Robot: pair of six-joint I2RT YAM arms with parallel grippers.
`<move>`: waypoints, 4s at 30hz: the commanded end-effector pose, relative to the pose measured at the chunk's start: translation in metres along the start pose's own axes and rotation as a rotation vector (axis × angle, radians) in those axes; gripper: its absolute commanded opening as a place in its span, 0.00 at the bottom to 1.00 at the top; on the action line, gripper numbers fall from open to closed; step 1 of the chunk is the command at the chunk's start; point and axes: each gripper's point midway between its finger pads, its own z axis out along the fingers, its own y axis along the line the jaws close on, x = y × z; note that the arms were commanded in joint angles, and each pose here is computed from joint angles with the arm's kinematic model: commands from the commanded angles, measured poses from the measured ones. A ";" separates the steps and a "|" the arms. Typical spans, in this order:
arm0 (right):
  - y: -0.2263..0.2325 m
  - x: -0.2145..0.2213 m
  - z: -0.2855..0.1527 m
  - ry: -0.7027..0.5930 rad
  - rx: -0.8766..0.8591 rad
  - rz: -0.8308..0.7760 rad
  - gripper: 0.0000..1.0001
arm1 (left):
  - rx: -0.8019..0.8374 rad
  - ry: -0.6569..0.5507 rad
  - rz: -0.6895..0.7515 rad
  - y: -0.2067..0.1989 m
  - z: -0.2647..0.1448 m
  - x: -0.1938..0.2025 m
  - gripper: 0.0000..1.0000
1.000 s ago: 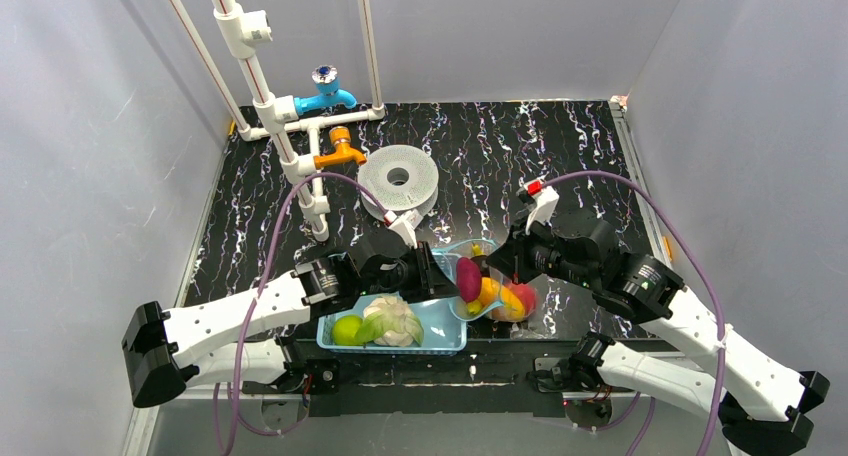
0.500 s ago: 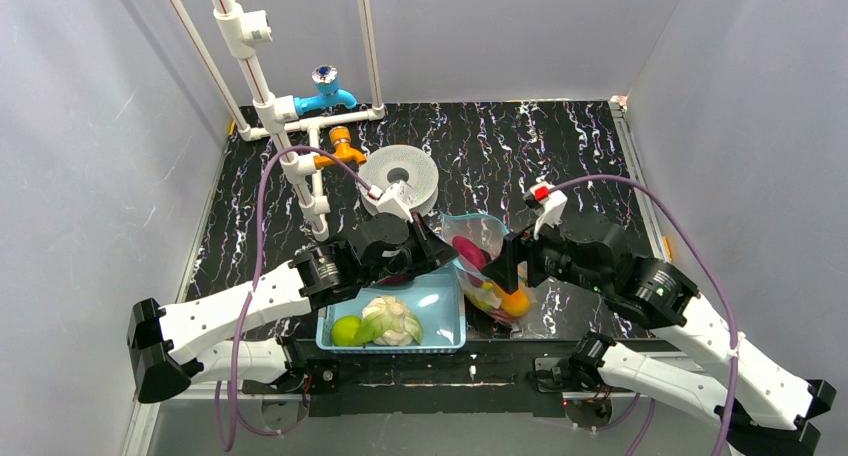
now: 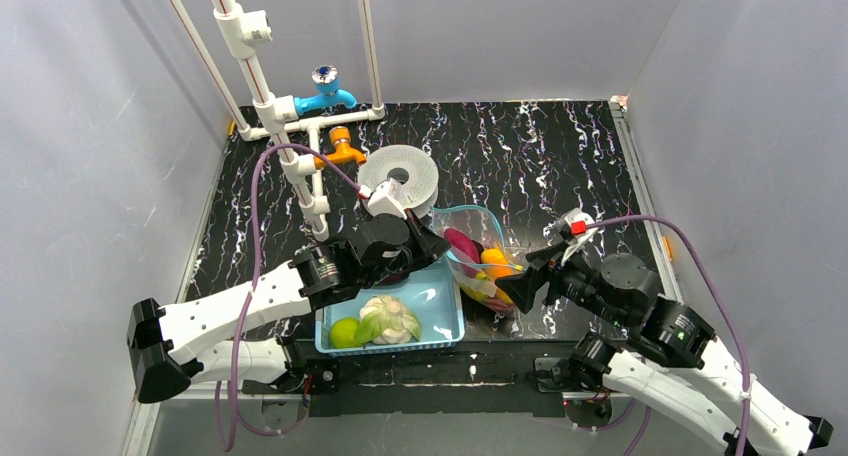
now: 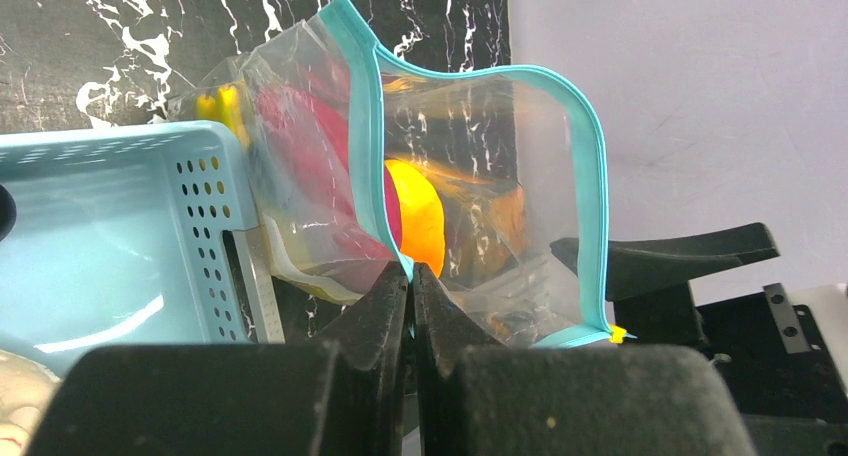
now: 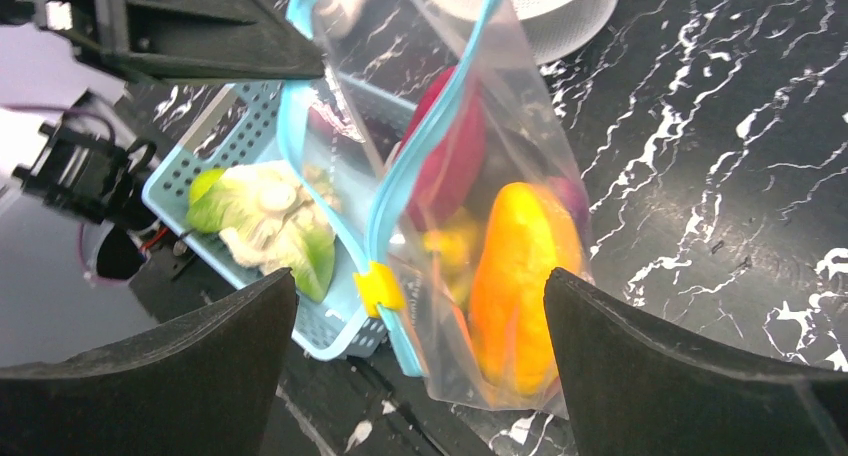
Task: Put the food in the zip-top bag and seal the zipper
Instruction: Zip the zipper food storage bag at the center of the board.
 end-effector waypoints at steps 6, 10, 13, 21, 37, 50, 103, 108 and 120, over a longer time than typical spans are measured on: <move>0.010 -0.011 0.006 -0.313 -0.149 -0.078 0.72 | 0.024 -0.087 -0.033 -0.005 -0.013 -0.022 0.00; 0.007 -0.008 0.008 -0.344 -0.143 -0.089 0.66 | 0.022 -0.094 -0.034 -0.004 -0.017 -0.024 0.00; 0.006 -0.008 0.009 -0.333 -0.137 -0.108 0.58 | 0.026 -0.095 -0.040 -0.003 -0.017 -0.023 0.00; 0.005 -0.021 0.010 -0.367 -0.117 -0.121 0.29 | 0.024 -0.087 -0.045 -0.001 -0.017 -0.021 0.00; 0.022 -0.044 -0.007 -0.301 -0.155 -0.140 0.01 | 0.638 0.063 0.601 -0.132 -0.059 -0.005 0.56; 0.039 -0.040 -0.017 -0.280 -0.253 -0.176 0.01 | 1.017 0.242 1.254 -0.138 -0.035 0.060 0.69; -0.064 -0.117 -0.119 -0.642 0.344 -0.036 0.01 | 0.709 0.120 1.348 -0.066 -0.019 0.004 0.00; -0.070 -0.118 -0.130 -0.648 0.381 -0.043 0.01 | 0.676 0.113 1.336 -0.050 -0.023 0.001 0.00; -0.074 -0.126 -0.147 -0.662 0.407 -0.056 0.01 | 0.657 0.138 1.287 -0.036 -0.025 0.008 0.00</move>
